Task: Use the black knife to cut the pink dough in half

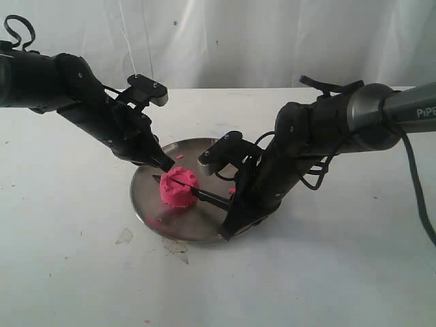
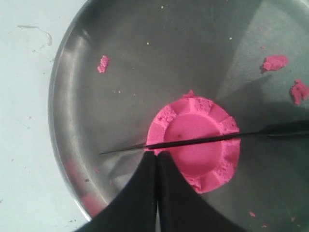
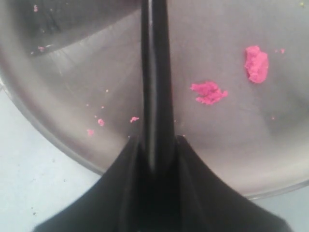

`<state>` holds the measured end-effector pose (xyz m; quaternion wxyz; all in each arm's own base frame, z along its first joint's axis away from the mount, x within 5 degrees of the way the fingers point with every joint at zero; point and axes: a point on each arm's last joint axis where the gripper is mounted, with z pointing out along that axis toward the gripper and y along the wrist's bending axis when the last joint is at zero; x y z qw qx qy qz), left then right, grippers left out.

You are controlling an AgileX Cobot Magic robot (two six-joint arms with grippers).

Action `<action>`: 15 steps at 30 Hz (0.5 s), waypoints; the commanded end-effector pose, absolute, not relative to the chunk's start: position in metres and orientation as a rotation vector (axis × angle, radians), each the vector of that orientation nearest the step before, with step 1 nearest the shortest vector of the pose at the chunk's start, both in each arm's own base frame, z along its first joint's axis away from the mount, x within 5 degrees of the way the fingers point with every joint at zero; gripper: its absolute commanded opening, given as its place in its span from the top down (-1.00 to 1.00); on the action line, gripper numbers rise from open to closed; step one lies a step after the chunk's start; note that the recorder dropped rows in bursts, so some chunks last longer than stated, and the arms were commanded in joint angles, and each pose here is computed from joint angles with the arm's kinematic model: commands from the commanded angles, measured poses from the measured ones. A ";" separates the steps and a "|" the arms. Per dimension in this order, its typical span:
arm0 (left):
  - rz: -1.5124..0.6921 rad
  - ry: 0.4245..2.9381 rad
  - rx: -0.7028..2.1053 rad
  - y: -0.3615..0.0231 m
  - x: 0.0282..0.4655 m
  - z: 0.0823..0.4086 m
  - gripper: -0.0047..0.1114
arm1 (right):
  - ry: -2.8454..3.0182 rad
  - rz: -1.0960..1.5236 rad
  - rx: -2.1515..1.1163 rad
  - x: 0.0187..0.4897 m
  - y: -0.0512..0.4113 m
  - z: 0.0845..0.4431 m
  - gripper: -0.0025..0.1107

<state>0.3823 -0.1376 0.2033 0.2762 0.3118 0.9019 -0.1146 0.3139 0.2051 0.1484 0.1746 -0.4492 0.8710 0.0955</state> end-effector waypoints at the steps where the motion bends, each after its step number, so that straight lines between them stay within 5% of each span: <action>1: -0.306 2.435 0.824 -0.138 0.384 0.194 0.92 | 2.452 0.261 -1.278 0.315 0.206 0.149 0.96; 15: -0.228 2.408 0.777 -0.137 0.401 0.164 0.92 | 2.441 0.257 -1.270 0.316 0.206 0.150 0.96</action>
